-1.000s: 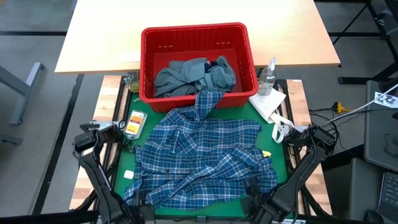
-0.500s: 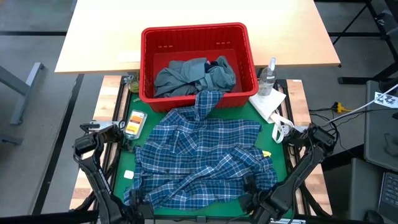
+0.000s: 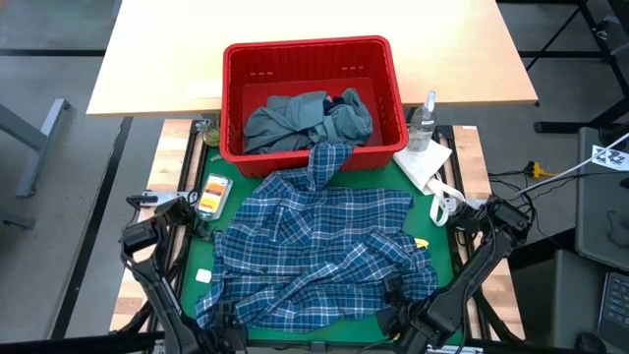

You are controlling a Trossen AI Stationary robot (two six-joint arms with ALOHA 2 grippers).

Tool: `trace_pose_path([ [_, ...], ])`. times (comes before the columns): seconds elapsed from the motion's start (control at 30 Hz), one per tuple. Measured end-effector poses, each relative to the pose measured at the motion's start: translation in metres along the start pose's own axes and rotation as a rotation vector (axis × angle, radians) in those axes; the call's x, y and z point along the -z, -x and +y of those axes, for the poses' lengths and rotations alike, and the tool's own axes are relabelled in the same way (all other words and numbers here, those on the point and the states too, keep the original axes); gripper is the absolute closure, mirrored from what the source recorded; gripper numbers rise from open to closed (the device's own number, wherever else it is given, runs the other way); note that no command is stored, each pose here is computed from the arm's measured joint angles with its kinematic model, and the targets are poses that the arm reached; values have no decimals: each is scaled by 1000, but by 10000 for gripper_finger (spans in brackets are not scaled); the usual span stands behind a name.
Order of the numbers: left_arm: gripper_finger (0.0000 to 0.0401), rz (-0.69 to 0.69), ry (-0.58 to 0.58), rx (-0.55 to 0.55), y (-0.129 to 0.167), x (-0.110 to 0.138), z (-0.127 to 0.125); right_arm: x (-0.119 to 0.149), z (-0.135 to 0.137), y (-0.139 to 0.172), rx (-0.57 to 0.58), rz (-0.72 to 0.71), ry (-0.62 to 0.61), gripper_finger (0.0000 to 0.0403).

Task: Fold Laundry from Bin
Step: Fold the blue shirt

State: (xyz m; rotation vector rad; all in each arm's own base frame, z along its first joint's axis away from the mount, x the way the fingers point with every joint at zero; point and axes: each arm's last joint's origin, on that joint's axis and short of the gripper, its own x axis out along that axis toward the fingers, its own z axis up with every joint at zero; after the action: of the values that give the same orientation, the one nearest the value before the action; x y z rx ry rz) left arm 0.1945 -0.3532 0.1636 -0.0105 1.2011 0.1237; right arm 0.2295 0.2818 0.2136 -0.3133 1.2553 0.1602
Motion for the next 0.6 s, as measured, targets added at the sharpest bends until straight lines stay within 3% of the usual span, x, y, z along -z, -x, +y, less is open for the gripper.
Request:
trace_pose_path([
  [0.17, 240, 21, 5, -49, -6, 3, 2, 0, 0, 0, -1, -1, 0, 216],
  [0.5, 379, 67, 9, -64, -5, 5, 5, 0, 0, 0, -1, -1, 0, 216],
  [0.6, 395, 69, 46, -81, -4, 4, 8, 0, 0, 0, 0, 0, 0, 216],
])
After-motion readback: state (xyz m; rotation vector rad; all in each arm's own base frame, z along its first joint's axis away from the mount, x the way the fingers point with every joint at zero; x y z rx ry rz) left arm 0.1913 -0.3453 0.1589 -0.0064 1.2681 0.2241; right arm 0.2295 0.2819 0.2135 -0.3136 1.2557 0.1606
